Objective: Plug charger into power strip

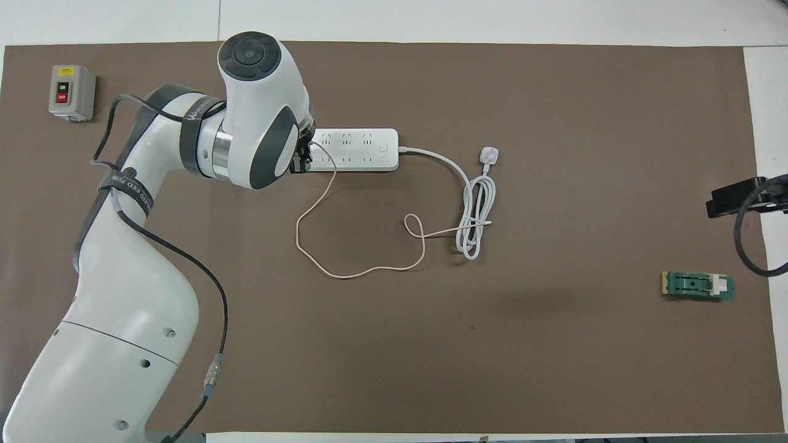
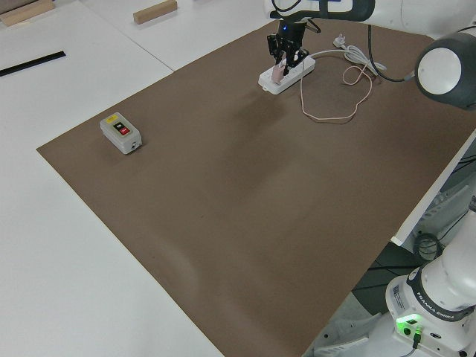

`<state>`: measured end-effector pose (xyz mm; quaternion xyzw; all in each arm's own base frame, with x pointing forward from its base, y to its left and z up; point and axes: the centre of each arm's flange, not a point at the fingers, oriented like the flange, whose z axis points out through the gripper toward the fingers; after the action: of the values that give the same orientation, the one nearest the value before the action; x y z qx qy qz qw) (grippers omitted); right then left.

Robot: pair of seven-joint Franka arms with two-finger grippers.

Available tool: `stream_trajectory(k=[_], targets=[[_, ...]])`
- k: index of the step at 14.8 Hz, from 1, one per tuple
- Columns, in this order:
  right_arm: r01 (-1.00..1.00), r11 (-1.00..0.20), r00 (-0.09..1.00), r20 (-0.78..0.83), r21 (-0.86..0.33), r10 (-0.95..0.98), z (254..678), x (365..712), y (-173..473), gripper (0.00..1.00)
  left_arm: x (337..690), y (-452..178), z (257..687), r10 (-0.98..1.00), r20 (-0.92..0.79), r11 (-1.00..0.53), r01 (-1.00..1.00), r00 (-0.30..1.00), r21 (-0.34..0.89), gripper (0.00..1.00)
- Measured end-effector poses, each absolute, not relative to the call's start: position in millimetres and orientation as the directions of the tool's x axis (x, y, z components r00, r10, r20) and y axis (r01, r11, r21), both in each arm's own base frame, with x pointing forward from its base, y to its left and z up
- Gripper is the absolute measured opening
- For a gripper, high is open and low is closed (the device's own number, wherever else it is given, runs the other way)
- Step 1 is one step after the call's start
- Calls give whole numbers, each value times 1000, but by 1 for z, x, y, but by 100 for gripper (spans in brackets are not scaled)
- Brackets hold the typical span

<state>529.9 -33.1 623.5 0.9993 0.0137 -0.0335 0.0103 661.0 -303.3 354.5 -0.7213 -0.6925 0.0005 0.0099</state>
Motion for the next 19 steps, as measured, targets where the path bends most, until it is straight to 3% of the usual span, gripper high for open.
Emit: stream_trajectory(k=[14, 19], targets=[[28, -999, 997, -67, 20, 27, 624, 530, -33, 100, 662, -301, 356, 997, 12, -81, 997, 81, -13, 31], [28, -999, 997, -67, 20, 27, 624, 530, -33, 100, 662, -288, 390, 994, 9, -106, 994, 106, -14, 31]])
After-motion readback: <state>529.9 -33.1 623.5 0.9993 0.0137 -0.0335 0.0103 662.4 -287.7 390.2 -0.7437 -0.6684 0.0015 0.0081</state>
